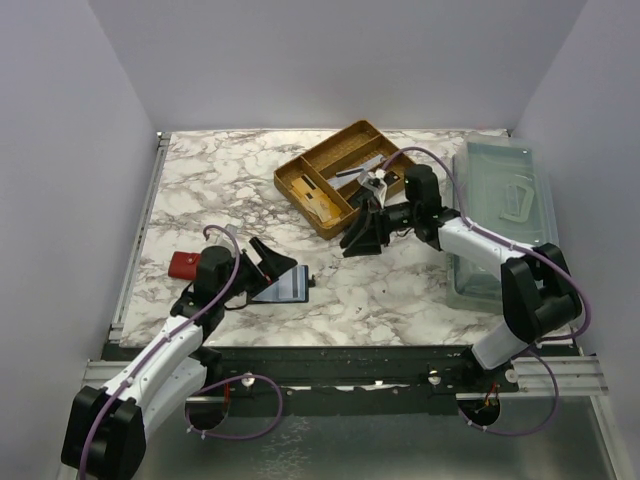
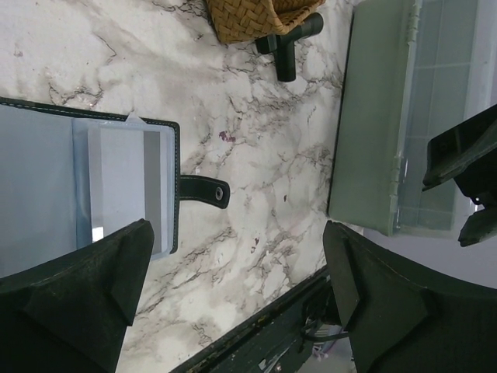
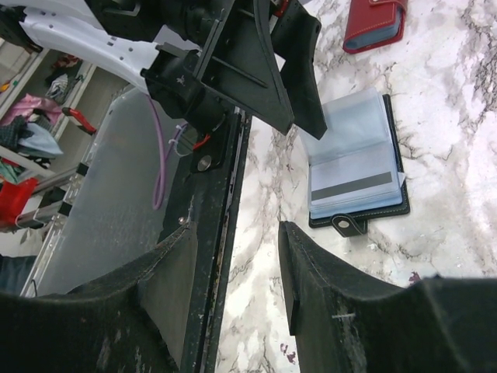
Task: Take the credit cards out of the card holder
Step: Remove the credit card from the card holder.
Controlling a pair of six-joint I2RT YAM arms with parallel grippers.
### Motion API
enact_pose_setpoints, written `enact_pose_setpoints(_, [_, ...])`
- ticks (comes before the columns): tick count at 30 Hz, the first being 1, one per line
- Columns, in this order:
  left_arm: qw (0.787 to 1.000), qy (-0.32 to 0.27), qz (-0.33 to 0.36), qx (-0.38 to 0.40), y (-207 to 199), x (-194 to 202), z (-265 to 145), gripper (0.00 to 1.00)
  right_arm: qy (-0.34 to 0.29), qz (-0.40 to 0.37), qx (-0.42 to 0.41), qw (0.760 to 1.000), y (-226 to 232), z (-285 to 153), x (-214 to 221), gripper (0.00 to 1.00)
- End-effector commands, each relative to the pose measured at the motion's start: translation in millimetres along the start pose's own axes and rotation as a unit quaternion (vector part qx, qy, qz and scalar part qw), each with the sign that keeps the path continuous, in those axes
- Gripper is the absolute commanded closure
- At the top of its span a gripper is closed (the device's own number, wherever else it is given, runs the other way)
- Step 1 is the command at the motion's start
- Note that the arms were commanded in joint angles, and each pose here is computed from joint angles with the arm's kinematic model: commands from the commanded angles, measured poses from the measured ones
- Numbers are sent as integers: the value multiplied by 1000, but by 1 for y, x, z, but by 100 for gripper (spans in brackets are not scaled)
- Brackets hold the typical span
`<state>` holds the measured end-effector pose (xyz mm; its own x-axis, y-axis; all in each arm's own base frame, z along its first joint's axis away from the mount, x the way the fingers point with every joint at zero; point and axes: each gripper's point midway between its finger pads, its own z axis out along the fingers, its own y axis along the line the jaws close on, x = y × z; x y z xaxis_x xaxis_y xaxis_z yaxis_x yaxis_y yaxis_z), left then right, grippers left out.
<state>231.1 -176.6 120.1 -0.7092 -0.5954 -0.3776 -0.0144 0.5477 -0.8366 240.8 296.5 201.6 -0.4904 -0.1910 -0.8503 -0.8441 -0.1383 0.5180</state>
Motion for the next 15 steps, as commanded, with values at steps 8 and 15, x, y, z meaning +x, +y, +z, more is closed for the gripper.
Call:
enact_pose_setpoints(8, [999, 31, 20, -38, 8, 0, 10, 10, 44, 52, 42, 997, -19, 50, 37, 52])
enact_pose_setpoints(15, [994, 28, 31, -100, 35, -1, 12, 18, 63, 103, 71, 990, -34, 75, 55, 59])
